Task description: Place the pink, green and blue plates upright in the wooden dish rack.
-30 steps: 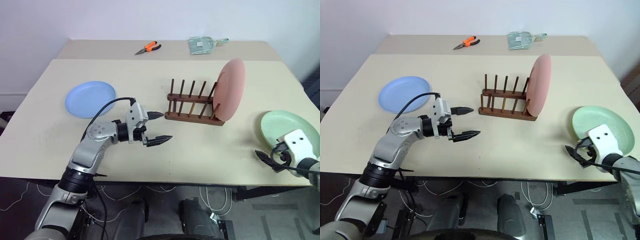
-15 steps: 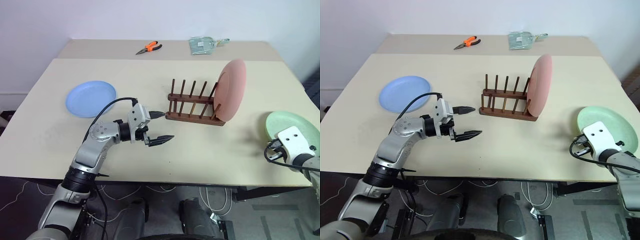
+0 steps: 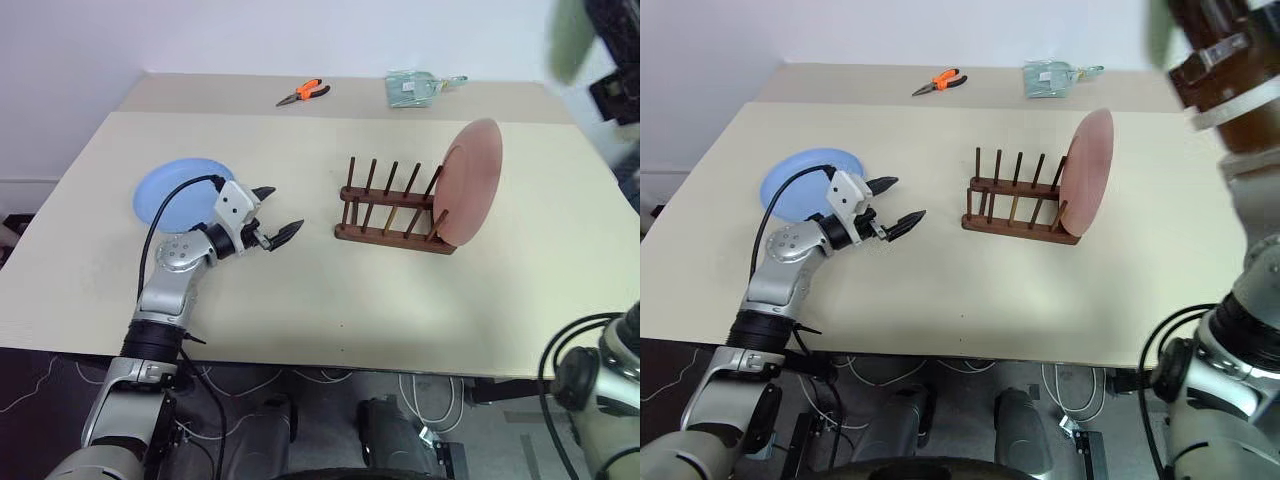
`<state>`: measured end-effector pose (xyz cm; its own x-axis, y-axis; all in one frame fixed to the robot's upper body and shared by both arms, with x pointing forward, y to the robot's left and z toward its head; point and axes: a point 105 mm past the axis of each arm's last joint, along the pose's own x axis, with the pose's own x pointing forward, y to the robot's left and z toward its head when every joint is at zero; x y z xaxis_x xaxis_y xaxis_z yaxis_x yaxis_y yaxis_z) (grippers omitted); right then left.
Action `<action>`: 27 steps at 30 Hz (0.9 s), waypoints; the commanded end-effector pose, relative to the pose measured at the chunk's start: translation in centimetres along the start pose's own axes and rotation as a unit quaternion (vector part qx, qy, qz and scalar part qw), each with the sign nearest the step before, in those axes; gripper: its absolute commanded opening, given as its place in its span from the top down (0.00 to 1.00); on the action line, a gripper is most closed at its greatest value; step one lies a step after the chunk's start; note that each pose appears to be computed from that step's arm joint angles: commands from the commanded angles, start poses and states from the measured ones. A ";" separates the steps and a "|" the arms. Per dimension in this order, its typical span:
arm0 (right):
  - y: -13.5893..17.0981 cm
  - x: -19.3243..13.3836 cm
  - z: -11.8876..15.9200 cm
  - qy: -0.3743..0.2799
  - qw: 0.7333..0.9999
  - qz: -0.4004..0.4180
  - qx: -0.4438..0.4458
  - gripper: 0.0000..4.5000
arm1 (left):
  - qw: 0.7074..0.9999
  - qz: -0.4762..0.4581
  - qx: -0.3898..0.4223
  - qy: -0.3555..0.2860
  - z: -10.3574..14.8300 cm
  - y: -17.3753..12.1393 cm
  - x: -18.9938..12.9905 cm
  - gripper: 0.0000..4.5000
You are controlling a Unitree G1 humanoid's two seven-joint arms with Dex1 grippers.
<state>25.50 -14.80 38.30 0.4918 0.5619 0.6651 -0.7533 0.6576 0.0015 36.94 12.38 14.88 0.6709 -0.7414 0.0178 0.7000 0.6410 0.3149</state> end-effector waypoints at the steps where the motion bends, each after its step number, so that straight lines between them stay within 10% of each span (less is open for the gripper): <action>1: 0.7 0.5 -2.6 0.018 0.997 -0.026 0.077 1.00 | 1.000 -0.007 0.014 -0.026 1.4 -0.2 -0.2 0.00; 27: -5.7 -2.9 -12.8 0.118 0.934 -0.228 0.248 1.00 | 0.999 -0.043 -0.001 -0.020 1.6 -1.8 -0.4 0.00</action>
<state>34.00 -14.09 25.79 0.8606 0.4116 0.2998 -0.5007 0.5767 0.6455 35.33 11.29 14.81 0.6087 -0.7934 -0.0017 0.7588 0.5815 0.2934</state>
